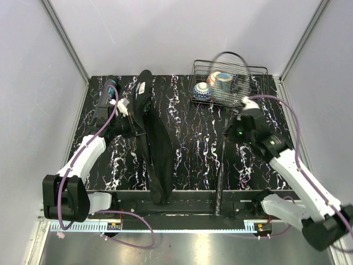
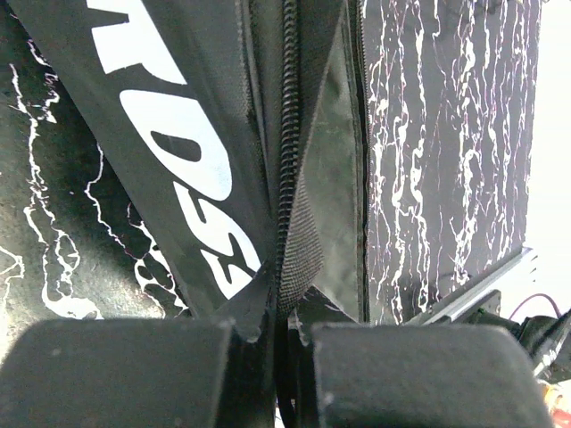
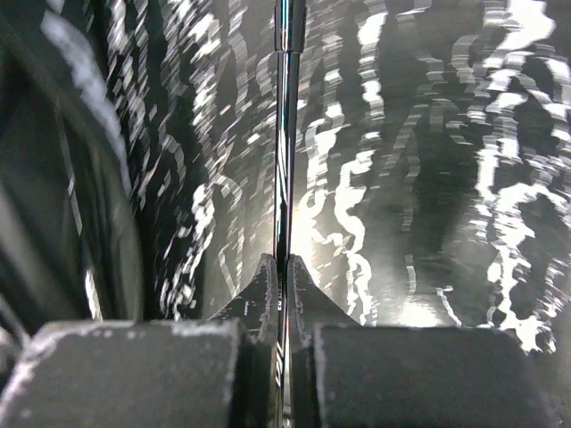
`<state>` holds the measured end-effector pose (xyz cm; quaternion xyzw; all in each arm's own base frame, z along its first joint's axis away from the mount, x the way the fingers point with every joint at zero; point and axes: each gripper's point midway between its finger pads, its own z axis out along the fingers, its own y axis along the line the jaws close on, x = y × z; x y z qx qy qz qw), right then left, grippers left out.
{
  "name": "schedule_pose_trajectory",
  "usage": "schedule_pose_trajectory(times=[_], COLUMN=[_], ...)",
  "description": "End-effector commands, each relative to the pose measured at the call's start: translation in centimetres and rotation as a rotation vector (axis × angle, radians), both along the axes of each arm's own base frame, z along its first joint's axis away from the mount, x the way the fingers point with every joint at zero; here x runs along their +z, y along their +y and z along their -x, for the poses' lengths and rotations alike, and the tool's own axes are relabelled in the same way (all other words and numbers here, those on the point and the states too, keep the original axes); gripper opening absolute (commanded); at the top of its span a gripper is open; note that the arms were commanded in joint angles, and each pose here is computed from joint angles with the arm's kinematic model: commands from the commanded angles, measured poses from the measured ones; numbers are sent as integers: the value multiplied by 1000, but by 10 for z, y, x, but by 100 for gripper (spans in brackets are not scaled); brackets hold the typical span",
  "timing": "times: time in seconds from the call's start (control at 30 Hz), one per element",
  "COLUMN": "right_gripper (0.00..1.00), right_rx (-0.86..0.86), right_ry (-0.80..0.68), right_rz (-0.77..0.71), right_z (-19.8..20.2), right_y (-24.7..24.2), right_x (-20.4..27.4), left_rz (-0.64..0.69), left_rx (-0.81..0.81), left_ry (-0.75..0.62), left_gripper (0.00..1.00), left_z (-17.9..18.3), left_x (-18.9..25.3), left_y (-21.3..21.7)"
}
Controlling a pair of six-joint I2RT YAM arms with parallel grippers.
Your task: Pack up the badminton gear
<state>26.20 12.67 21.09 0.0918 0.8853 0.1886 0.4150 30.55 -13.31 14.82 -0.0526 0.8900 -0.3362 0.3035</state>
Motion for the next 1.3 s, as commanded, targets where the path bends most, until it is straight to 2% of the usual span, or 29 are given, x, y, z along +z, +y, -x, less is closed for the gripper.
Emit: schedule_pose_trajectory(times=[0.0,0.03,0.07,0.13,0.3,0.5,0.7,0.97,1.1,1.27], right_gripper=[0,0,0,0,0,0,0,0,0,0], right_rx=[417,416,436,484,535,590,609,603,617,651], right_ry=[-9,61,59,129,156,172,178,135,161,162], right_rz=[108,188,196,262,337,569,729,859,941,908], right_z=[19,17,17,29,44,54,57,51,57,70], right_y=[84,87,97,111,126,129,139,161,161,166], right_x=[25,7,15,-1,-13,-39,-49,-50,-62,-68], left_rz=[-8,-5,-5,0,-14,4,13,54,40,44], left_rx=[68,66,66,63,99,111,105,73,82,82], left_ry=[-113,-102,-94,-82,-81,-31,-11,-13,-32,-66], left_gripper=[0,0,0,0,0,0,0,0,0,0], left_z=[-17,-17,-17,-17,-20,-22,-22,-21,-21,-21], left_x=[26,24,23,21,20,14,12,14,17,25], left_y=[8,8,8,7,15,15,14,6,9,8])
